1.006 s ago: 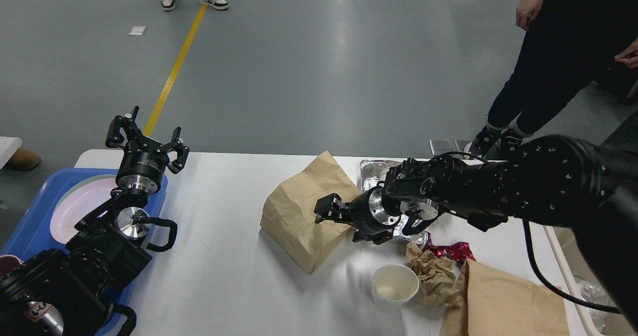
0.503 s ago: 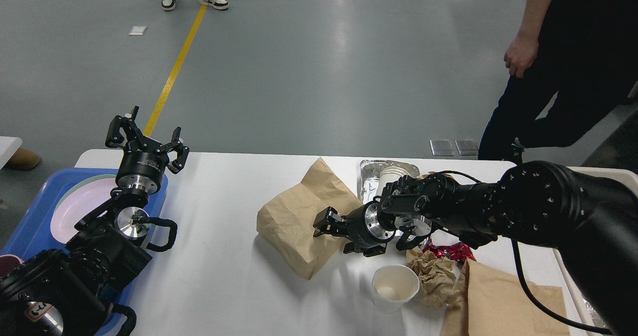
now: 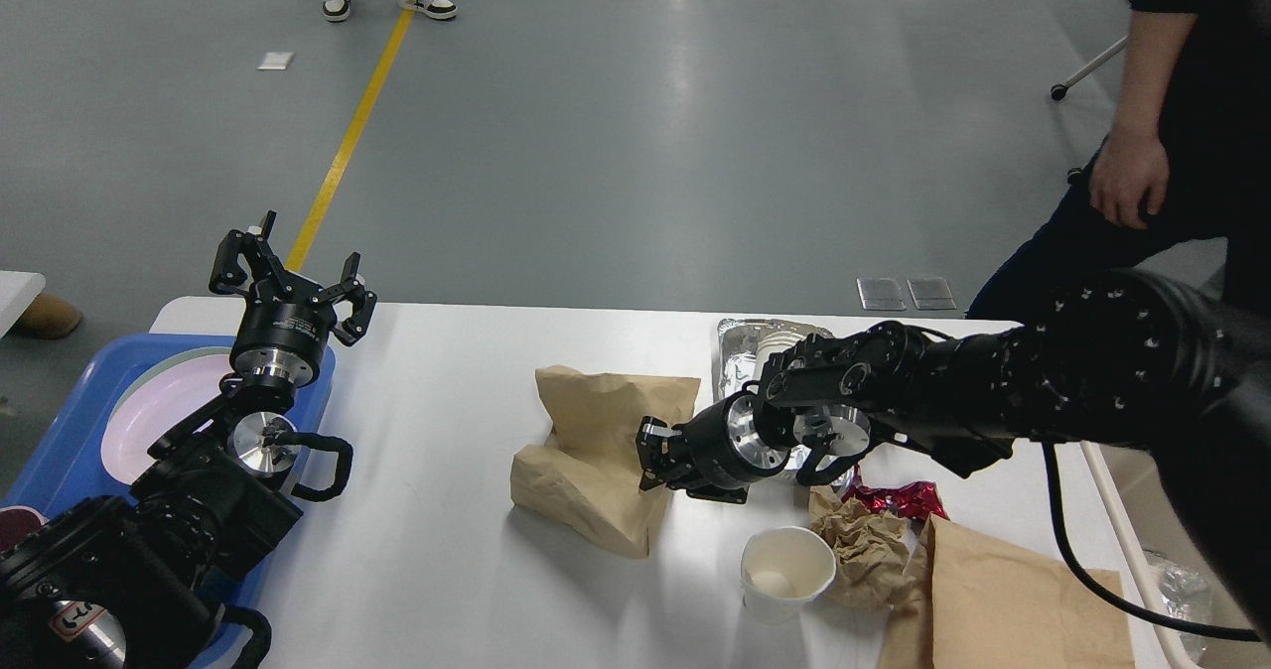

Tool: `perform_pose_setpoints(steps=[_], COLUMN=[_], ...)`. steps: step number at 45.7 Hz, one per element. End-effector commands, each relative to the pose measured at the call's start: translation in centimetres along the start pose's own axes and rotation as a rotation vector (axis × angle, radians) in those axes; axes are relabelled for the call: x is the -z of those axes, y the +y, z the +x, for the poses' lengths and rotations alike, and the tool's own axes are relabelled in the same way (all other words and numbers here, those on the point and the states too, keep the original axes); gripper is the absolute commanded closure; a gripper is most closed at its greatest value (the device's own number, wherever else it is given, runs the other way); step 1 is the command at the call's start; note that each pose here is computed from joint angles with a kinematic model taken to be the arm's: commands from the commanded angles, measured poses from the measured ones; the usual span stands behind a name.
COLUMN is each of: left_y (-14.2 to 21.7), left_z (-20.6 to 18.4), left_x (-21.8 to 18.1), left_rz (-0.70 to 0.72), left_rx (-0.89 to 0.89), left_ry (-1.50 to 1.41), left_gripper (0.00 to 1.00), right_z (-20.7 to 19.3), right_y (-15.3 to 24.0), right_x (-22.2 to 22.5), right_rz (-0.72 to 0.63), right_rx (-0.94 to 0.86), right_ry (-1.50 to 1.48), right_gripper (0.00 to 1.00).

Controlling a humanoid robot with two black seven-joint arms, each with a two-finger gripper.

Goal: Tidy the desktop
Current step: 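Grasp the brown paper bag, lift it and drop it in the bin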

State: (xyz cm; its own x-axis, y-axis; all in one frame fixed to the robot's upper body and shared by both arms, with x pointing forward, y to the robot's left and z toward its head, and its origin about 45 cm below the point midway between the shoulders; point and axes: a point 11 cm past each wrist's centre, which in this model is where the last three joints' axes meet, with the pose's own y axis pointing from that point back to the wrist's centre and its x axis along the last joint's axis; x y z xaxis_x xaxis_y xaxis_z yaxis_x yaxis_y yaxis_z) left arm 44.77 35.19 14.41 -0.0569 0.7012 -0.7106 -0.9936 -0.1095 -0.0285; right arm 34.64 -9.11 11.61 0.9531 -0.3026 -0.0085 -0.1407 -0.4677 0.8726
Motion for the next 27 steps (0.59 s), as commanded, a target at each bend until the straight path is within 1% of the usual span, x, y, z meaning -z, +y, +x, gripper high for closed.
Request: perform_pose_setpoints(steps=[1,8,18,22,27], left_y=[0.0,0.0,0.0,0.0,0.0], left_z=[0.0,0.0,0.0,0.0,0.0], left_x=[0.0,0.0,0.0,0.0,0.0], left_rz=[0.000,0.000,0.000,0.000,0.000], left_rx=[-0.001,0.000,0.000,0.000,0.000], left_ry=[-0.001,0.000,0.000,0.000,0.000], left_gripper=[0.04,0.04,0.03,0.04,0.04], right_z=[0.8,2.1,6.5,8.3,10.4], right_y=[1.9,6.1,15.7,20.0,24.9], right_x=[0.7,2.2,4.7,5.4,5.0], right_rz=[0.012,0.034,0.168,0.216,0.264], right_rx=[-0.005,-0.001,-0.027,-0.073,-0.157], right_ry=[-0.001,0.006,-0.026,-0.023,-0.036], right_gripper=[1.00,1.00,1.00,1.00,1.00])
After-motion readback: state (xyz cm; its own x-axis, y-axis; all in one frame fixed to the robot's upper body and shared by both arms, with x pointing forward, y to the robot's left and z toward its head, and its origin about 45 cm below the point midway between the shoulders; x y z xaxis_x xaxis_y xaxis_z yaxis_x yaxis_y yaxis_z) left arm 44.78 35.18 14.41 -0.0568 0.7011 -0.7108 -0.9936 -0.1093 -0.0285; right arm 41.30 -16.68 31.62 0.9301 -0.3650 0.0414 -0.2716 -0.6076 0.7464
